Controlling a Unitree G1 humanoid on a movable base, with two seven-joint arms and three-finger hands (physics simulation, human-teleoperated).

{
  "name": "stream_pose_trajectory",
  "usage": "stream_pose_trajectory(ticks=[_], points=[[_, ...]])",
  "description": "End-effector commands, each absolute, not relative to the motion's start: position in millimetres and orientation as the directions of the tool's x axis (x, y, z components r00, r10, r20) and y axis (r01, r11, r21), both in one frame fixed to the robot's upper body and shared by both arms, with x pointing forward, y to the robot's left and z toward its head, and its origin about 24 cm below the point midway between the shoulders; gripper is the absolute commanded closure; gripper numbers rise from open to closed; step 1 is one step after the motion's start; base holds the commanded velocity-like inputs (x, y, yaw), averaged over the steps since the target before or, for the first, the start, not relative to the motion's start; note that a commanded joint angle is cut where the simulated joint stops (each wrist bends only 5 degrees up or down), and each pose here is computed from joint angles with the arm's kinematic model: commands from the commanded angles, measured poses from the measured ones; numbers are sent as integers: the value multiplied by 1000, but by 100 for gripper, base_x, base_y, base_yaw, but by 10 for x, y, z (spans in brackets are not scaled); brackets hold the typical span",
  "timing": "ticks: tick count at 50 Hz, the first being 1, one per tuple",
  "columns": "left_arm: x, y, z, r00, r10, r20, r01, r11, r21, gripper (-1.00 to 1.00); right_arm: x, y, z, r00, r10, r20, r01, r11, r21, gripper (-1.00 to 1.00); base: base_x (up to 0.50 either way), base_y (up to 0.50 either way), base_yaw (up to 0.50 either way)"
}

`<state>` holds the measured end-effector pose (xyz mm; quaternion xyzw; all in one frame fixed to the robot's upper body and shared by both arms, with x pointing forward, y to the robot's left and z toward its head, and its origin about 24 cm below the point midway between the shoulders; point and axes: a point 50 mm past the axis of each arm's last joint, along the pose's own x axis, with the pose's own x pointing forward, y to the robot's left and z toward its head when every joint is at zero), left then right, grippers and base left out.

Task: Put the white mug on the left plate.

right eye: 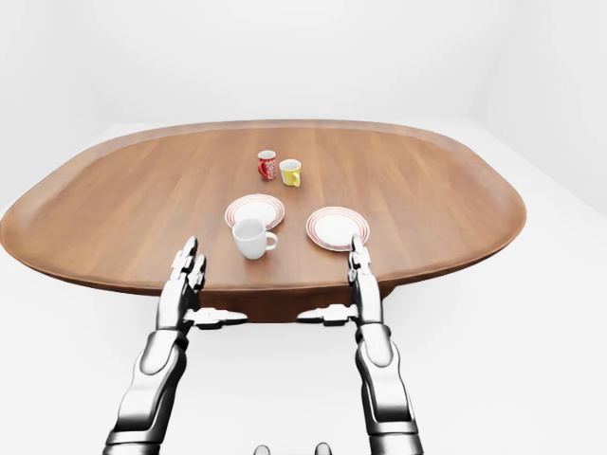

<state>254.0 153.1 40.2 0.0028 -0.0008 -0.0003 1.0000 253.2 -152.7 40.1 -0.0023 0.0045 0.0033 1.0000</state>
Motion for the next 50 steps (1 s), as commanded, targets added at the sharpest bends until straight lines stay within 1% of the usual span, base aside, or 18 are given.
stream_pose_trajectory(ticks=[1,2,4,5,6,7,8,9,11,12,13,14,18,22,28,32,36,50], points=[[2544,1609,494,1000,0,27,-1,1000,19,-100,2521,-1596,483,1000,27,-14,-27,1000,-11,-100,0,0,0],[2542,1609,549,999,-1,39,1,1000,18,-100,2518,-1600,540,1000,26,2,-26,1000,-8,-100,0,0,0],[2537,1624,749,996,2,90,-3,1000,14,-100,2487,-1601,771,994,39,102,-40,999,4,-100,0,0,0],[2527,1632,879,989,5,145,-8,1000,19,-100,2466,-1607,884,988,40,151,-42,999,9,-100,0,0,0],[2502,1649,1110,970,14,243,-17,1000,11,-100,2435,-1623,1055,974,34,224,-39,999,19,-100,0,0,0],[2430,1667,1463,920,18,392,-20,1000,1,-100,2382,-1646,1295,944,23,328,-37,999,37,-100,0,0,0],[2361,1679,1706,870,22,493,-21,1000,-7,-100,2325,-1663,1476,914,15,405,-38,998,50,-100,0,0,0],[2302,1700,1888,823,37,567,-29,999,-22,-100,2276,-1669,1612,887,13,462,-37,998,44,-100,0,0,0],[2245,1719,2025,782,47,621,-29,999,-39,-100,2223,-1683,1752,853,3,521,-36,998,53,-100,0,0,0],[2234,1722,2046,775,48,630,-32,999,-37,-100,2204,-1690,1800,841,-1,541,-36,998,58,-100,0,0,0],[2248,1721,2016,785,47,618,-30,999,-38,-100,2175,-1706,1871,821,-12,571,-36,997,72,-100,0,0,0],[2277,1717,1958,803,46,594,-32,999,-34,-100,2174,-1712,1882,818,-14,575,-34,997,72,-100,0,0,0],[2278,1705,1929,811,45,583,-23,999,-46,-100,2179,-1721,1864,823,-17,567,-32,997,76,-100,0,0,0],[2344,1713,1792,849,44,527,-29,999,-36,-100,2168,-1717,1837,829,-5,559,-52,995,85,-100,0,0,0],[2338,1702,1781,852,36,523,-21,999,-35,-100,2164,-1702,1798,840,-1,542,-45,996,72,-100,0,4,0],[2347,1710,1773,854,36,519,-23,999,-32,-100,2130,-1685,1841,827,13,562,-61,996,67,-100,0,50,0],[2354,1711,1754,859,34,511,-22,999,-31,-100,2145,-1700,1803,838,11,546,-54,996,64,-100,0,50,0],[2335,1702,1770,854,28,519,-17,1000,-26,-100,2120,-1693,1831,830,13,558,-56,997,59,-100,0,50,0]])
